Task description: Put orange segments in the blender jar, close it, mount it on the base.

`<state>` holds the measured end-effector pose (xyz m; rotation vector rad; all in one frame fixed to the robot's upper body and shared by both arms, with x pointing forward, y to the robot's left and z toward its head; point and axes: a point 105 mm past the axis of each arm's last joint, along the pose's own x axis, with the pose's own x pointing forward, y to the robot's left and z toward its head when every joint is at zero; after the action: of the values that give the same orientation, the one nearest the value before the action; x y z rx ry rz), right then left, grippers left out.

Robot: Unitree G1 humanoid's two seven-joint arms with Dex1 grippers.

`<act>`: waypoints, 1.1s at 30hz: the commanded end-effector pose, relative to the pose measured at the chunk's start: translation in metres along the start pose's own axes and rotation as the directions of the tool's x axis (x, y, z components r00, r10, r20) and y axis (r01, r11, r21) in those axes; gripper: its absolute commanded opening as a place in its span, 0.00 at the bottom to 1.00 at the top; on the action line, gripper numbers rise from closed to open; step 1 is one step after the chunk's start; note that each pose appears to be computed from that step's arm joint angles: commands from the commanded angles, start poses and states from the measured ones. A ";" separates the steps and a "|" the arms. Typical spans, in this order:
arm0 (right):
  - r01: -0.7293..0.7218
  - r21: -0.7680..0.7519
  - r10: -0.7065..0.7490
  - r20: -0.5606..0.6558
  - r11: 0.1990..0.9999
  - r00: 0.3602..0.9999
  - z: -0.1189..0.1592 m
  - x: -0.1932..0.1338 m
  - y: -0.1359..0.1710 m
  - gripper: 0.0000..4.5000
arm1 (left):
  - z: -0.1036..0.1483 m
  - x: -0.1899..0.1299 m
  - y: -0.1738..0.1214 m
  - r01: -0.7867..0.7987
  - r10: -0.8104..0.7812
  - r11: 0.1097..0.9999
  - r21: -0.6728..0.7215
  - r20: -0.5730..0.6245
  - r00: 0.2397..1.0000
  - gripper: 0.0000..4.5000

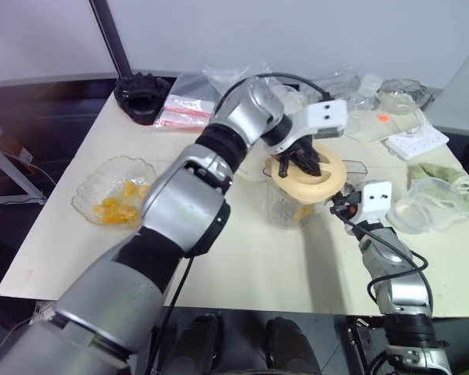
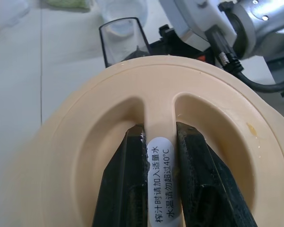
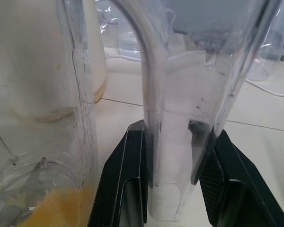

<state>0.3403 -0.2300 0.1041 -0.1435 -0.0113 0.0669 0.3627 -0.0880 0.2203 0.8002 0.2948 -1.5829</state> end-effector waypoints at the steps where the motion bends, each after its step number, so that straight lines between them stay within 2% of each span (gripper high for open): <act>1: 0.012 -0.081 -0.003 0.110 0.997 0.994 0.031 0.002 0.001 0.19 | -0.031 0.021 -0.005 -0.027 0.023 0.994 -0.106 -0.038 0.999 0.06; 12: 0.005 -0.083 0.004 0.115 0.997 0.993 0.033 0.004 0.003 0.19 | -0.049 0.040 -0.013 -0.046 0.042 0.966 -0.253 -0.022 0.999 0.06; 23: -0.001 -0.096 0.012 0.107 0.995 0.994 0.030 0.002 0.005 0.19 | -0.070 0.059 -0.021 -0.104 0.087 0.922 -0.372 -0.064 0.994 0.06; 33: -0.010 -0.099 0.020 0.099 0.995 0.995 0.029 0.003 0.004 0.19 | -0.075 0.063 -0.028 -0.061 0.041 0.932 -0.356 -0.064 0.997 0.06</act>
<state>0.3394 -0.2392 0.0918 -0.1417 0.0388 0.0214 0.3683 -0.0973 0.1949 0.5375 0.3220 -1.4617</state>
